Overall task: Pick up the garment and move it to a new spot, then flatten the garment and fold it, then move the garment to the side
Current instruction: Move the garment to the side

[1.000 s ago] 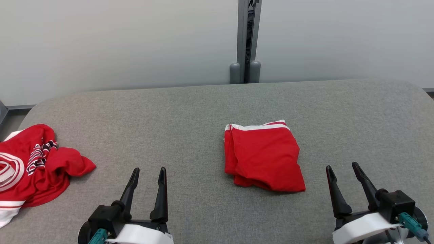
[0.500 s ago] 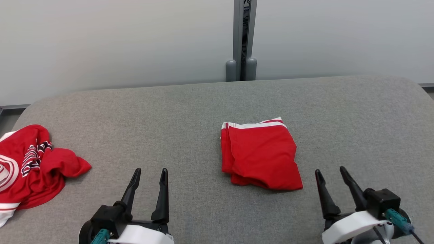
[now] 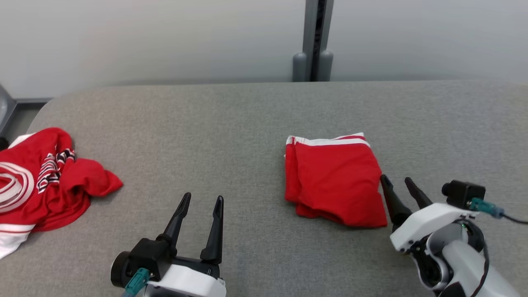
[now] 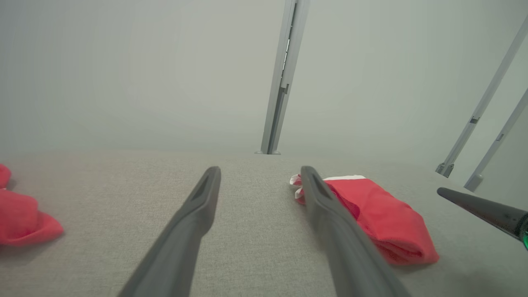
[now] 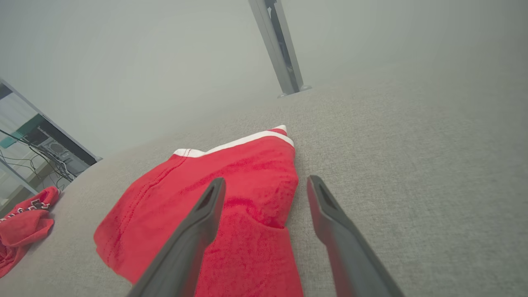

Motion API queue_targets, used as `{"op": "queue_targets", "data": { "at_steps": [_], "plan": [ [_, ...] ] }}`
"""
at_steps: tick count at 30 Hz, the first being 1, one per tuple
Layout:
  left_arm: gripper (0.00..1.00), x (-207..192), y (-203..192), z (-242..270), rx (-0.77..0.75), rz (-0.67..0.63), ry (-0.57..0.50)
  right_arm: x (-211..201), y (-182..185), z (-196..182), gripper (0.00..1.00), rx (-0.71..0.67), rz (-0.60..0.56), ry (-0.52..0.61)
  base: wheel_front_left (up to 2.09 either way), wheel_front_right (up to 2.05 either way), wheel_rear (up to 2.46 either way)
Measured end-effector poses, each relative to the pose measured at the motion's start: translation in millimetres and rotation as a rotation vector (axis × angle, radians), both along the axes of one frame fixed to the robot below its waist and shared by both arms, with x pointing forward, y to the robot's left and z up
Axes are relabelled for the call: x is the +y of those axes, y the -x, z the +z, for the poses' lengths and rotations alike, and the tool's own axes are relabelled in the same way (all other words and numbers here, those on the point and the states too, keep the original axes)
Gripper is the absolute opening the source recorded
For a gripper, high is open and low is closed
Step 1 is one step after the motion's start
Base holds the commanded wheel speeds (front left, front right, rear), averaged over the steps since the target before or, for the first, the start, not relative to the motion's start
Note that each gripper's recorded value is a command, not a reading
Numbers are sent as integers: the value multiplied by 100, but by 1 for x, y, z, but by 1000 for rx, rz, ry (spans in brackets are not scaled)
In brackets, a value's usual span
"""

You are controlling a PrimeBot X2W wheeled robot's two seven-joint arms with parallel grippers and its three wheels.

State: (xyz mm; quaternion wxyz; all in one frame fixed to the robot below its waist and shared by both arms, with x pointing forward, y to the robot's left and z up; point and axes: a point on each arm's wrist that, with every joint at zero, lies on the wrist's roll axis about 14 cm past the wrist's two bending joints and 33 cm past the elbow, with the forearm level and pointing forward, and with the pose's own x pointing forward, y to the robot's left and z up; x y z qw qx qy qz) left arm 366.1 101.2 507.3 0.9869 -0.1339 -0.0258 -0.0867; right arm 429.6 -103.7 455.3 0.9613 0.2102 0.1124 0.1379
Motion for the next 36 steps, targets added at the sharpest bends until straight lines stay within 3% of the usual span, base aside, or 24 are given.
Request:
{"op": "queue_targets", "data": {
  "at_steps": [10, 18, 19, 21, 22, 23, 36],
  "plan": [
    [100, 8, -17, -12, 32, 21, -12, 2, -40, -36, 100, 181, 49, -6, 0, 0, 0],
    [100, 12, -24, -25, 69, 34, -21, 30, -39, -62, 100, 320, 110, -95, 0, 0, 0],
    [100, 13, -25, -26, 69, 36, -23, 34, -39, -61, 89, 320, 120, -103, 0, 0, 0],
    [100, 12, -28, -24, 64, 33, -24, 35, -38, -61, 31, 306, 128, -95, 0, 0, 0],
    [100, 11, -29, -24, 64, 31, -24, 34, -38, -61, 7, 298, 127, -86, 0, 0, 0],
    [100, 10, -29, -25, 65, 28, -24, 32, -38, -60, 0, 287, 126, -77, 0, 0, 0],
    [100, -7, -43, -17, 25, -29, -32, 10, -64, -32, 0, 105, 103, 24, 0, 0, 0]
  ]
}}
